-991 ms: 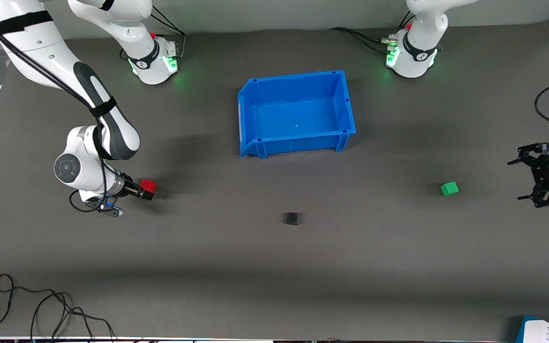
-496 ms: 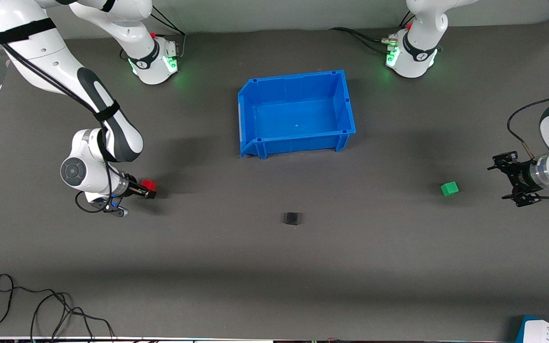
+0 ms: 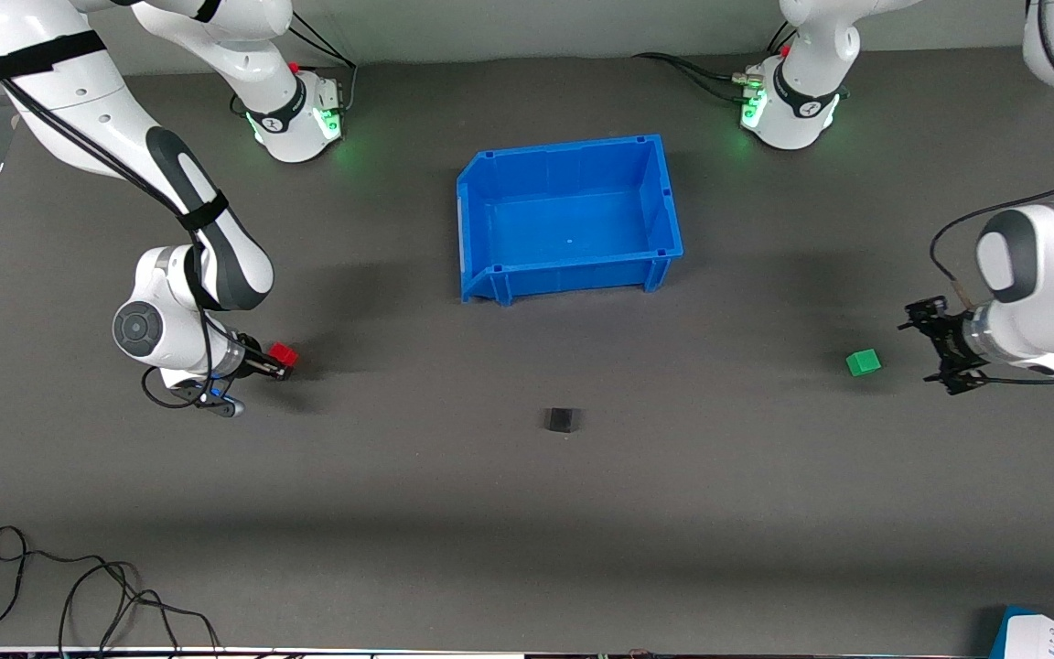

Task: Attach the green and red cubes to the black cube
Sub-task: 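Grasp the red cube with the right gripper while the left gripper reaches the green cube, then carry the red cube beside the black cube with the right gripper, then carry the green cube toward the black cube with the left gripper, then press the red and green cubes against the black cube with both grippers, then open both grippers and release the cubes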

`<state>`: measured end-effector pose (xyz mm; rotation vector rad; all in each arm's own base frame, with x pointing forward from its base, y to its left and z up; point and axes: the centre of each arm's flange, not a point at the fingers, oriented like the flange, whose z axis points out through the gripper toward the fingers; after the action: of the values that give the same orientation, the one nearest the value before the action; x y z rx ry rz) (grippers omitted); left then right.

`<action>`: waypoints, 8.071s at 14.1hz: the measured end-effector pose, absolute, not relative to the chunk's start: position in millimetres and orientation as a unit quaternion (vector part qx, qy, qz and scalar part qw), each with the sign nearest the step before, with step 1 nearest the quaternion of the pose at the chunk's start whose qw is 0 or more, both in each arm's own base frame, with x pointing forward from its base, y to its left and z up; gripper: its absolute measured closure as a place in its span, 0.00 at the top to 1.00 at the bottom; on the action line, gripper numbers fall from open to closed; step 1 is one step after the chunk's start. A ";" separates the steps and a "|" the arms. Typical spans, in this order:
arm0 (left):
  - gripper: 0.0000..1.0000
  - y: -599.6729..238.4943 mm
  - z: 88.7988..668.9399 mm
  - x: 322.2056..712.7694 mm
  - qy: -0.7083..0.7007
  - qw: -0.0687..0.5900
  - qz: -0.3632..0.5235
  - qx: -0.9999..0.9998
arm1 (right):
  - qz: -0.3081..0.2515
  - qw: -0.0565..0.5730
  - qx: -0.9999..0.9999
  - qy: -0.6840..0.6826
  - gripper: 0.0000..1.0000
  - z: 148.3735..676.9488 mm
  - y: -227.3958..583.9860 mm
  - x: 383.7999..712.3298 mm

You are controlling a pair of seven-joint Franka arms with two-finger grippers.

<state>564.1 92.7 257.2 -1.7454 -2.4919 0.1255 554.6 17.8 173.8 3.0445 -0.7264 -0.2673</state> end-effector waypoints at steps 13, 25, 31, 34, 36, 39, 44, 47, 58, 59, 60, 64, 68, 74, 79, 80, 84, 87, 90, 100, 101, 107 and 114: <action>0.96 71.8 190.2 543.0 -0.808 0.025 0.022 -0.588 | -0.114 -0.042 0.857 -0.501 0.40 240.2 171.7 637.4; 0.71 62.2 176.7 541.4 -0.793 0.036 0.018 -0.608 | -0.108 -0.094 0.735 -0.662 0.40 227.2 378.7 666.9; 0.37 63.5 177.5 542.2 -0.793 0.035 0.015 -0.608 | -0.101 -0.121 0.689 -0.708 0.40 187.8 410.1 660.5; 0.37 63.9 180.5 544.4 -0.793 0.032 0.012 -0.608 | -0.093 -0.142 0.685 -0.708 0.40 176.7 418.4 659.0; 0.37 64.6 190.1 549.8 -0.793 0.026 0.006 -0.608 | -0.095 -0.139 0.689 -0.705 0.40 171.4 429.1 651.5; 0.37 61.4 214.3 563.4 -0.791 0.027 0.003 -0.611 | -0.086 -0.119 0.707 -0.692 0.40 165.0 434.3 644.2; 0.37 15.5 250.9 587.1 -0.778 0.011 -0.013 -0.628 | -0.073 -0.068 0.739 -0.667 0.40 165.3 441.2 634.0; 0.37 -40.7 270.7 601.6 -0.774 -0.010 -0.027 -0.633 | -0.074 -0.067 0.735 -0.671 0.40 166.2 440.2 635.2; 0.37 -151.4 308.1 619.6 -0.743 -0.056 -0.047 -0.665 | -0.079 -0.104 0.707 -0.695 0.40 181.3 443.7 648.5; 0.37 -152.6 309.1 621.0 -0.743 -0.057 -0.048 -0.665 | -0.078 -0.107 0.705 -0.697 0.40 175.8 444.8 647.8; 0.37 -153.3 310.3 622.2 -0.742 -0.059 -0.049 -0.666 | -0.078 -0.108 0.704 -0.698 0.40 169.9 445.3 647.1; 0.37 -164.7 311.8 629.5 -0.738 -0.067 -0.050 -0.670 | -0.078 -0.109 0.702 -0.699 0.40 164.0 445.3 646.6; 0.37 -193.3 304.8 639.2 -0.726 -0.078 -0.042 -0.682 | -0.078 -0.108 0.702 -0.699 0.40 163.5 445.5 646.5; 0.37 -252.0 287.2 642.1 -0.710 -0.088 -0.025 -0.698 | -0.078 -0.109 0.708 -0.694 0.40 163.7 449.4 643.9; 0.37 -291.4 266.4 639.9 -0.700 -0.088 -0.016 -0.708 | -0.076 -0.122 0.724 -0.674 0.40 163.3 473.1 631.6; 0.37 -296.9 259.6 639.0 -0.700 -0.086 -0.013 -0.709 | -0.075 -0.125 0.726 -0.672 0.40 162.9 476.9 630.0; 0.37 -317.0 231.8 630.0 -0.704 -0.083 -0.005 -0.705 | -0.075 -0.127 0.726 -0.672 0.40 162.3 478.9 629.6; 0.37 -329.8 216.3 621.8 -0.701 -0.076 0.001 -0.709 | -0.075 -0.127 0.726 -0.672 0.40 162.3 478.9 629.6; 0.37 -338.6 213.1 619.2 -0.698 -0.083 0.000 -0.712 | -0.075 -0.126 0.726 -0.672 0.40 162.4 478.9 629.6; 0.37 -369.9 194.4 605.4 -0.691 -0.084 0.007 -0.718 | -0.077 -0.121 0.727 -0.671 0.40 162.8 479.1 629.8; 0.37 -372.6 192.8 606.7 -0.691 -0.086 0.007 -0.718 | -0.077 -0.121 0.727 -0.671 0.40 162.8 479.1 629.8; 0.37 -379.2 185.7 608.7 -0.691 -0.087 0.008 -0.718 | -0.077 -0.121 0.727 -0.671 0.40 162.8 479.0 629.9; 0.96 -382.7 195.0 615.2 -0.689 -0.097 0.002 -0.719 | -0.073 -0.119 0.731 -0.668 0.63 161.2 478.1 630.0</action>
<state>615.2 -382.7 195.0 -2.4084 -2.3072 0.0053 630.0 478.1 161.2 2.4874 -2.2744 -0.2473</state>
